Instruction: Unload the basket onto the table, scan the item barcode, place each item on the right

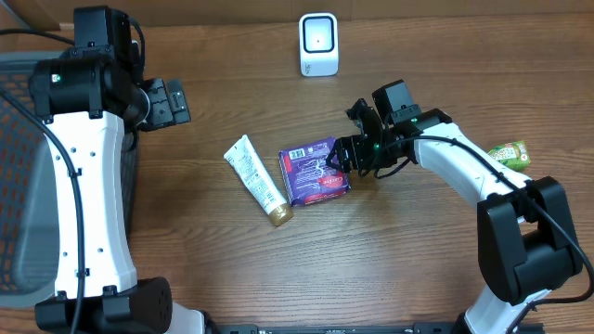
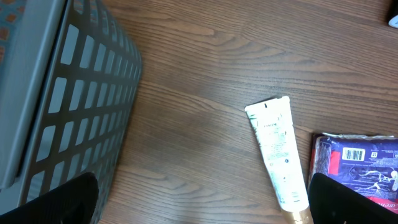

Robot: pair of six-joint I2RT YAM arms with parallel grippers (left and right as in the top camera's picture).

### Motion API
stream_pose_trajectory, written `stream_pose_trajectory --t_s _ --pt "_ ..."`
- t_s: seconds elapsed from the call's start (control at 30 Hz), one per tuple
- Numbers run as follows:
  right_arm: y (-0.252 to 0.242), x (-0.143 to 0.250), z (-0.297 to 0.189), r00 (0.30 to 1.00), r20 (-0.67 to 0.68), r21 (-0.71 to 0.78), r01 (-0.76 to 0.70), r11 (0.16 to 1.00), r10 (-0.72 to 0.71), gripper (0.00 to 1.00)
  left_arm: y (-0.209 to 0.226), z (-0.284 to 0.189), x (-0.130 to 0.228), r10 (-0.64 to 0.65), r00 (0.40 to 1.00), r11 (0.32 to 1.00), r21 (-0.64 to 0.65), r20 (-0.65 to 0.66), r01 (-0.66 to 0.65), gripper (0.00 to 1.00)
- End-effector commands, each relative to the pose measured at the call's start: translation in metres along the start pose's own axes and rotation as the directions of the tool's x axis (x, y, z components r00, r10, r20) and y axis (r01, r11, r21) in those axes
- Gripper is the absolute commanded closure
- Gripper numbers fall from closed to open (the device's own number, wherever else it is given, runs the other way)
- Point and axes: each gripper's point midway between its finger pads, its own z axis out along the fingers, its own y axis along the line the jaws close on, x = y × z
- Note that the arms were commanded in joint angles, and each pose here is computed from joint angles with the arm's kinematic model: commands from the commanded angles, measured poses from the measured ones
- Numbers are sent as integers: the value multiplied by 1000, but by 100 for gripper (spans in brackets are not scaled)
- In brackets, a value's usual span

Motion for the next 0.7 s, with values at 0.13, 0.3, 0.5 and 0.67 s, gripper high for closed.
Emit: stream_pose_trajectory --t_s 0.13,0.3,0.5,0.67 --pt "13 -3 14 999 5 -61 42 997 -41 17 -1 0 0 21 1000 1000 2 -1 -21 0" --pt "-2 5 37 999 -40 -52 13 999 -15 18 -1 0 0 21 1000 1000 2 -2 -21 0" --pt "-6 9 44 998 -60 -50 -4 999 1 47 -1 0 0 21 1000 1000 2 -1 -21 0" --pt "-6 10 44 997 -66 -51 -36 998 33 59 -1 0 0 21 1000 1000 2 -1 -21 0"
